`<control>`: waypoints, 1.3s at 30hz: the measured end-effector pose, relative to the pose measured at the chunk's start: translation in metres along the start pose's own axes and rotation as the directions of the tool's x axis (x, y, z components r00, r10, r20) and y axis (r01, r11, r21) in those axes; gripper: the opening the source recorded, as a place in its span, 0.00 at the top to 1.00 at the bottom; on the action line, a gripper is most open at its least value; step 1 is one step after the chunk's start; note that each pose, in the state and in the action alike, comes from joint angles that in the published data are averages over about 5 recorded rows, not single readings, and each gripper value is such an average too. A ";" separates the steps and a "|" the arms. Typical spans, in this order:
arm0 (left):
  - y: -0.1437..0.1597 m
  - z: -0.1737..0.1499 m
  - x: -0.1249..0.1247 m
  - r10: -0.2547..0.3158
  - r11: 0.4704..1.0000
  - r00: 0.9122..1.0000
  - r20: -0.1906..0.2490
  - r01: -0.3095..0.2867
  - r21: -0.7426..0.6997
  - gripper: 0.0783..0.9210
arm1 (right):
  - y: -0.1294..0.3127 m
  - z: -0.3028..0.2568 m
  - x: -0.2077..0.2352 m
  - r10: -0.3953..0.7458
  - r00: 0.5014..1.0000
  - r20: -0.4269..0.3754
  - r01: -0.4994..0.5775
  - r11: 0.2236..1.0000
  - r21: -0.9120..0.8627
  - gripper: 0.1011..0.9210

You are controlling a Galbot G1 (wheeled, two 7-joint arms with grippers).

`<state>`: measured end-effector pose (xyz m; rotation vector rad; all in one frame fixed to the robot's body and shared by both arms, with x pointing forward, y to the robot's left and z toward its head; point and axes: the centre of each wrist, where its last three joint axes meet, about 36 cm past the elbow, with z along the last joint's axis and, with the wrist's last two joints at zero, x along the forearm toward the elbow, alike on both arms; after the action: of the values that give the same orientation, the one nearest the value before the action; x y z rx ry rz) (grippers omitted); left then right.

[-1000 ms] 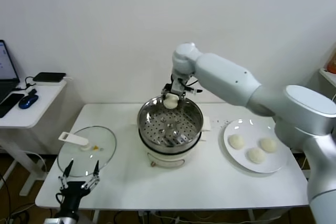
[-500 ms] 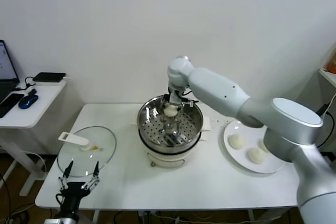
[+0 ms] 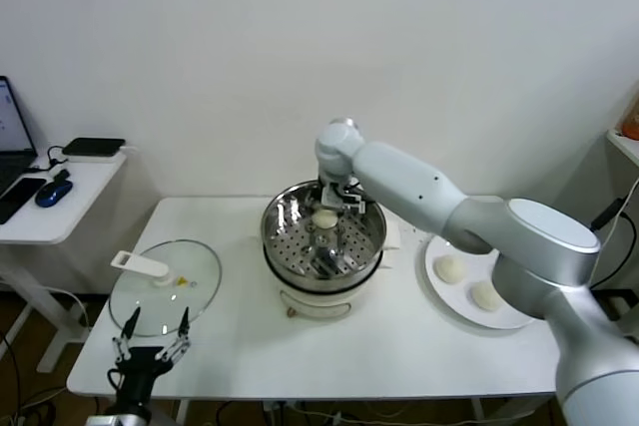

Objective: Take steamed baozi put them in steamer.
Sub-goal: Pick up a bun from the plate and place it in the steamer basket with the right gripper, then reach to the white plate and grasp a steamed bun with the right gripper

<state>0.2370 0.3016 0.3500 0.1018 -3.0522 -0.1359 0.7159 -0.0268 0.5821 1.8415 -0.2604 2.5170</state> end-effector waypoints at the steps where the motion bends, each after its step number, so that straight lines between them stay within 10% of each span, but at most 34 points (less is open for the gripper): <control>1: 0.000 0.000 0.000 0.000 1.000 1.000 0.000 0.000 0.000 0.12 | 0.000 0.000 0.000 -0.001 1.000 -0.001 0.001 1.000 0.002 0.19; 27: 0.000 -0.005 -0.001 -0.003 1.000 1.000 0.008 0.003 0.000 0.12 | 0.061 0.034 0.086 0.060 0.997 0.049 -0.046 0.967 -0.249 0.12; 39: -0.003 -0.010 -0.004 0.011 1.000 1.000 0.018 -0.011 -0.005 0.12 | 0.203 0.060 0.123 0.124 0.988 0.088 -0.011 0.633 -0.774 0.12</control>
<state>0.2416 0.2979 0.3590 0.0835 -3.0698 -0.1438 0.7130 -0.2461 0.6908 1.5984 -1.2180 1.7975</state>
